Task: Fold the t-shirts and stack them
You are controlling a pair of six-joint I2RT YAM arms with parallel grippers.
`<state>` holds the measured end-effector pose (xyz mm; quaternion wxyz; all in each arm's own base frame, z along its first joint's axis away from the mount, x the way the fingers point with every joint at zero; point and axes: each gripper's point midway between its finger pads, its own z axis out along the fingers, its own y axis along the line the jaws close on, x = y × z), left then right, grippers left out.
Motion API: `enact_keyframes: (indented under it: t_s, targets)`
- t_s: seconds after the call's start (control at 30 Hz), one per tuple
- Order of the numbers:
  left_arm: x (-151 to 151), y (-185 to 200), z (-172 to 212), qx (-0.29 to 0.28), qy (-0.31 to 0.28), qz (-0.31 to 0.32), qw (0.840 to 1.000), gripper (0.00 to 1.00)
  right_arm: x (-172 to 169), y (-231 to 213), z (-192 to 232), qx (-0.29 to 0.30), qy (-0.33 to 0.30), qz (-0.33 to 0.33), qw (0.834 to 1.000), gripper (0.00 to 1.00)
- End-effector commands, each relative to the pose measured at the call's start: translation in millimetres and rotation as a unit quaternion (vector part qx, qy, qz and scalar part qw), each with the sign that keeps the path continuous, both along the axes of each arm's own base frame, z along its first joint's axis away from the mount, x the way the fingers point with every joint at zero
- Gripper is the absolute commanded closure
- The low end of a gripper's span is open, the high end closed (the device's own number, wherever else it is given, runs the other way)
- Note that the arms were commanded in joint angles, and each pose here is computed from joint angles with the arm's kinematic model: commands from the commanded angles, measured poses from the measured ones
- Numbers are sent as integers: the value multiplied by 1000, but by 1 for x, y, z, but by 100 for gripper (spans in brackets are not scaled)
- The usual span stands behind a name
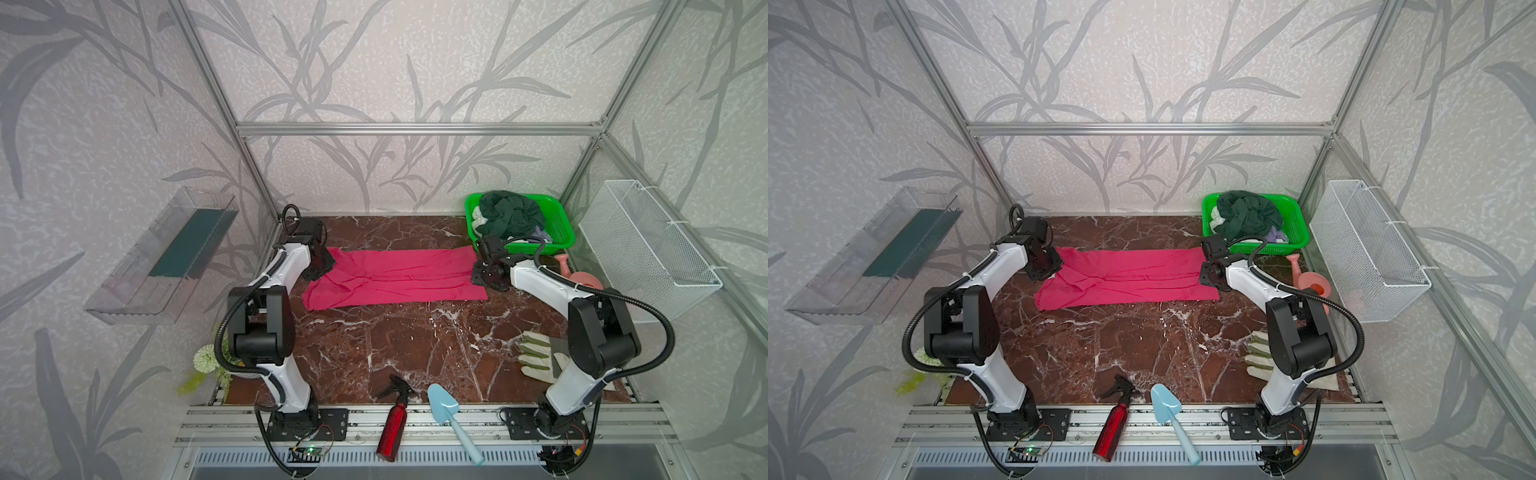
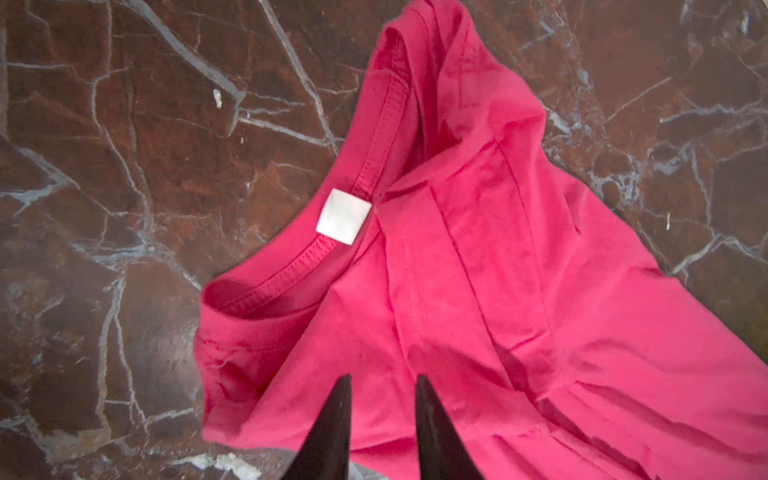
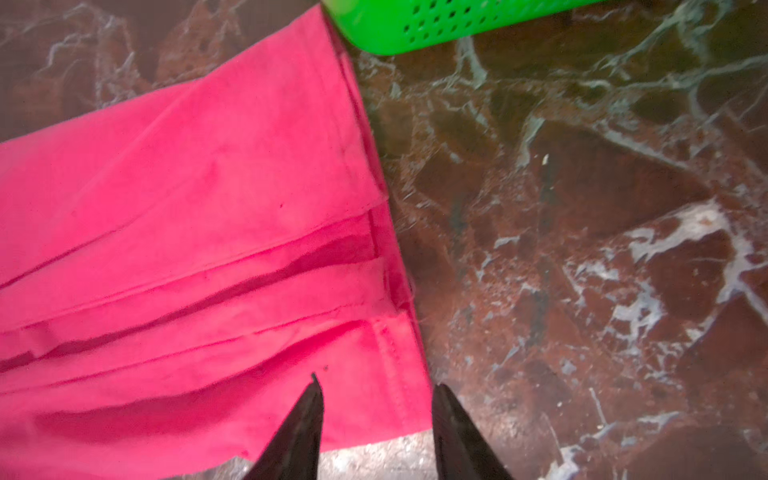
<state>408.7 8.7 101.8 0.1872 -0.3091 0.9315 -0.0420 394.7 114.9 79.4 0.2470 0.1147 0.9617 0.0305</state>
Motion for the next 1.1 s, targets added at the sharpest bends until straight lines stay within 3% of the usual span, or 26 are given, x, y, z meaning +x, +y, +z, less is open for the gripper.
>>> enact_keyframes:
  t_s: [0.0, 0.23, 0.63, 0.7, 0.87, 1.07]
  targets:
    - [-24, -30, -9, -10, 28, -52, 998, 72, -18, 9, -18, 24, 29, 8, 999, 56]
    - [-29, -58, -31, -32, 43, -77, 996, 71, -32, 17, -37, 42, 60, 15, 997, 56]
    - [-9, -69, -56, -46, 45, -71, 995, 70, -42, 13, -30, 39, 57, 17, 997, 56]
    - [-5, -69, -59, -47, 43, -68, 996, 73, -44, 12, -30, 39, 58, 17, 997, 56]
    - [4, -71, -56, -50, 27, -60, 997, 99, -47, 9, -27, 33, 60, 17, 998, 56]
    - [14, -73, -40, -51, 14, -64, 997, 100, -50, 6, -26, 27, 58, 17, 998, 56]
